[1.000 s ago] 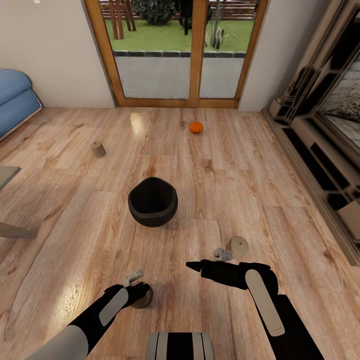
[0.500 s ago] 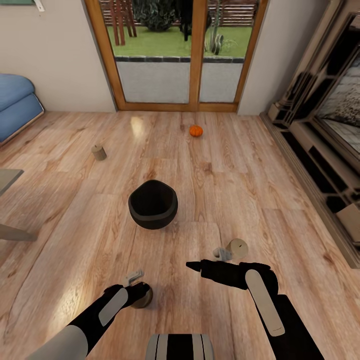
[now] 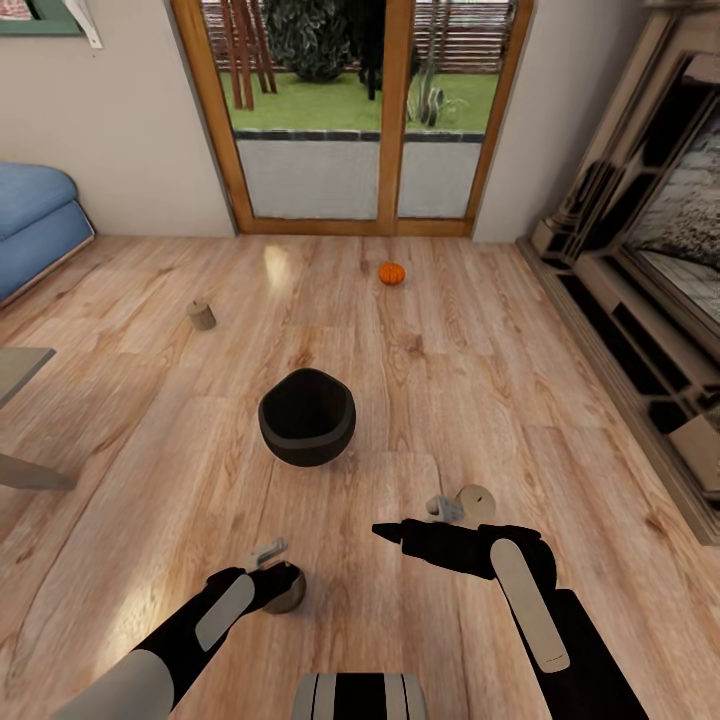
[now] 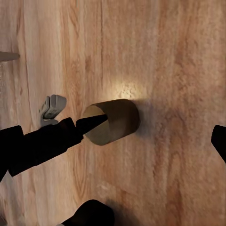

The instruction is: Place each of the two pumpkins and all three candles from the living room inside a cabinet in the living room (use any cabinet), then make sure every cabinet is closed, and position the cauldron so it is next to a table in the living room.

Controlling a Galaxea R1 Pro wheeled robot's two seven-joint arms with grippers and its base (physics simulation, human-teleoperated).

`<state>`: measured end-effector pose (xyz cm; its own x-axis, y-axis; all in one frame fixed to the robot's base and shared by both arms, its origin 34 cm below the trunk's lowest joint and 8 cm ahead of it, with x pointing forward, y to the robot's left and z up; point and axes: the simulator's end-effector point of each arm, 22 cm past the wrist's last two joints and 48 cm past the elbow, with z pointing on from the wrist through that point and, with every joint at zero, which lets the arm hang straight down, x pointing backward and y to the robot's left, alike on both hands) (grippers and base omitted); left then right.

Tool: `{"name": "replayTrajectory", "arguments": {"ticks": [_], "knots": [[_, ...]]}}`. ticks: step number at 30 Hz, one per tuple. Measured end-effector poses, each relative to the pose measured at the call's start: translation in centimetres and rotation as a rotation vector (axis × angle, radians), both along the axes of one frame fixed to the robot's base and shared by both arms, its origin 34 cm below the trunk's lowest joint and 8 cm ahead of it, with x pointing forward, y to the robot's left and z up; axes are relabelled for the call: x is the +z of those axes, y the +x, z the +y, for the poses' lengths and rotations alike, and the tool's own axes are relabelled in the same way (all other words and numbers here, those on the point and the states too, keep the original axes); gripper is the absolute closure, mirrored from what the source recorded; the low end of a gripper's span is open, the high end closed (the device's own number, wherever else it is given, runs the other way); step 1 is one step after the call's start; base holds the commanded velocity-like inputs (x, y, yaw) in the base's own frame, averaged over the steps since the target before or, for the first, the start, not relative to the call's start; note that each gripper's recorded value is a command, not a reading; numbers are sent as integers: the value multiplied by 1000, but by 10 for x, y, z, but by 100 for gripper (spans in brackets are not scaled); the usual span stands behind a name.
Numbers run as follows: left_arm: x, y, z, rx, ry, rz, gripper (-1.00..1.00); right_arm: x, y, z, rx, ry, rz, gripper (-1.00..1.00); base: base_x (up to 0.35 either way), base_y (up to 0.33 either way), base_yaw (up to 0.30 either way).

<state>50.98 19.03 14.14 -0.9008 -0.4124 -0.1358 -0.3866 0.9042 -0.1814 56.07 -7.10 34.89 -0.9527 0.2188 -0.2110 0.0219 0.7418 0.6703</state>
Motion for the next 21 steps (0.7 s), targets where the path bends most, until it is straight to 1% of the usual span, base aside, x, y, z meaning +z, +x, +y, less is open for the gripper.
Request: {"name": "replayTrajectory", "arguments": {"ticks": [8, 11, 13, 14, 17, 20, 21], "knots": [[16, 12, -1, -2, -6, -29, 100, 16, 4, 0, 1, -1, -32, -100, 0, 0, 0], [26, 23, -3, 7, -18, -55, 100, 22, 6, 0, 0, 0, -44, -100, 0, 0, 0], [37, 33, -8, 7, -42, -68, 100, 27, 7, 0, -1, 0, -52, -100, 0, 0, 0], [44, 37, -14, -3, -64, -65, 100, 29, 8, -1, -3, -1, -56, -100, 0, 0, 0], [59, 43, -20, -24, -93, -57, 100, 35, 10, -2, -5, -1, -68, -100, 0, 0, 0], [67, 48, -1, -6, -90, -55, 100, 41, 11, -2, -6, -1, -80, -100, 0, 0, 0], [70, 49, 6, 6, -97, -43, 100, 43, 12, -2, -6, -2, -84, -100, 0, 0, 0]]}}
